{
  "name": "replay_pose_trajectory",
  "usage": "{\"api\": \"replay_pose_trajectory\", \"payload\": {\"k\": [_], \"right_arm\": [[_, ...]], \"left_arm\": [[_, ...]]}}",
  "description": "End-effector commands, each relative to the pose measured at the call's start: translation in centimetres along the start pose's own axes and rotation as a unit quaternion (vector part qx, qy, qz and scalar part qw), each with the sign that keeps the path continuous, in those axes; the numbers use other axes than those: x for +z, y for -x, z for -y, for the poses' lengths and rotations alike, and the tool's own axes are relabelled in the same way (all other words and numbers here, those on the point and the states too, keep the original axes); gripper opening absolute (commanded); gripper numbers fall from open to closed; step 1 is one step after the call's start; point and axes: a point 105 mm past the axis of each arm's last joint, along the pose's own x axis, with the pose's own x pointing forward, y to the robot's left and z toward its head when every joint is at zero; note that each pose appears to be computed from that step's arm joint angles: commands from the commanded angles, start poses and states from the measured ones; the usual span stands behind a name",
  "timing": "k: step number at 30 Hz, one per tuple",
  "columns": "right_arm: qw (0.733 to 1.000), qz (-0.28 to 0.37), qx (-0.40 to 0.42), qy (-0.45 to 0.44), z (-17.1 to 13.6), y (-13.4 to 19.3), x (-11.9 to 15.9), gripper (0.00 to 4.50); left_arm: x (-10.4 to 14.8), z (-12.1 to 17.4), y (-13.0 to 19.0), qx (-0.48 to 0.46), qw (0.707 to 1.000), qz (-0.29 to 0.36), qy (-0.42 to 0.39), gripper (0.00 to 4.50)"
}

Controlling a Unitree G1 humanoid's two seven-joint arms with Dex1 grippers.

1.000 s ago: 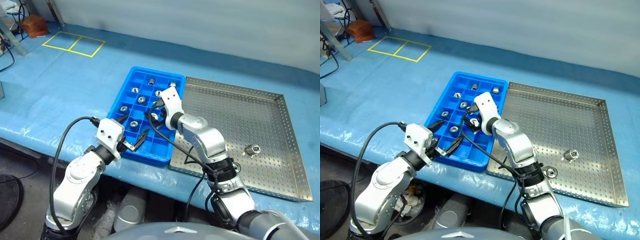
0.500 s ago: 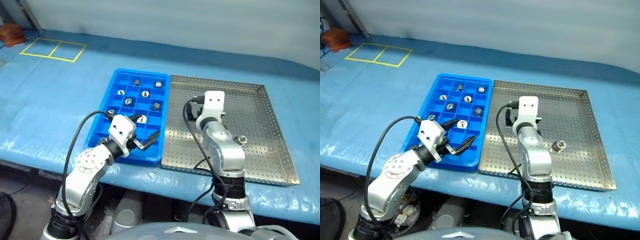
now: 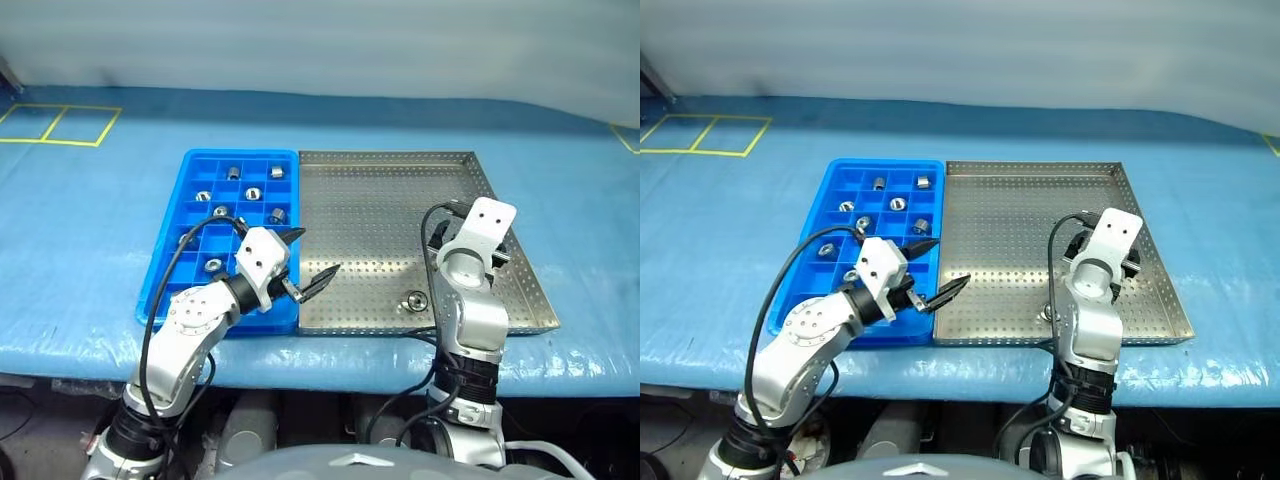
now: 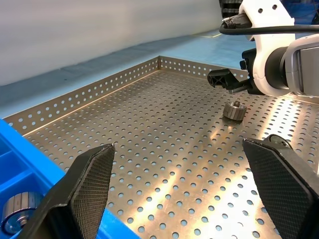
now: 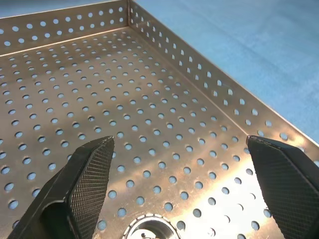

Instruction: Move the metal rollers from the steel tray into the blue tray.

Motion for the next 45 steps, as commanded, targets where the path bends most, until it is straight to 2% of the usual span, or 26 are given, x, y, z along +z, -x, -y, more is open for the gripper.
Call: {"api": "replay_pose_trajectory", "payload": {"k": [1,5,16,22,25,31,32,37,41,45], "right_arm": [[0.997,-0.041,0.036,-0.059,-2.3,0.9,-0.7,4.47],[0.991,-0.080,0.074,-0.080,-3.7,0.9,-1.3,4.47],[0.993,-0.109,-0.007,-0.049,-1.8,0.0,-2.8,4.47],[0.986,-0.154,0.008,-0.067,-2.2,0.2,-4.4,4.47],[0.985,-0.161,0.011,-0.068,-2.3,0.3,-4.6,3.88],[0.986,-0.150,0.029,-0.063,-3.2,1.0,-3.5,1.96],[0.986,-0.148,0.034,-0.063,-3.5,1.2,-3.3,1.80],[0.986,-0.130,0.087,-0.056,-5.5,2.2,-1.7,1.80],[0.981,-0.097,0.166,-0.004,-8.1,3.4,-0.4,1.80],[0.958,-0.082,0.273,0.039,-11.3,5.4,0.1,1.80]], "left_arm": [[1.1,0.8,-0.4,-0.021,0.999,0.021,-0.010,4.50],[1.1,1.3,-0.4,-0.035,0.999,0.018,-0.014,4.50],[0.9,1.3,-0.3,-0.032,0.999,0.015,-0.011,4.50],[0.8,1.3,-0.2,-0.029,0.999,0.014,-0.009,4.50],[0.7,1.3,-0.2,-0.028,0.999,0.014,-0.008,4.50],[0.7,1.4,-0.2,-0.028,0.999,0.014,-0.007,4.50],[0.7,1.4,-0.2,-0.028,0.999,0.014,-0.007,4.50],[0.7,1.2,-0.2,-0.017,1.000,0.017,-0.009,4.50],[0.8,0.7,0.0,0.009,1.000,0.022,-0.011,4.50],[0.8,-0.2,0.5,0.047,0.998,0.029,-0.006,4.50]]}}
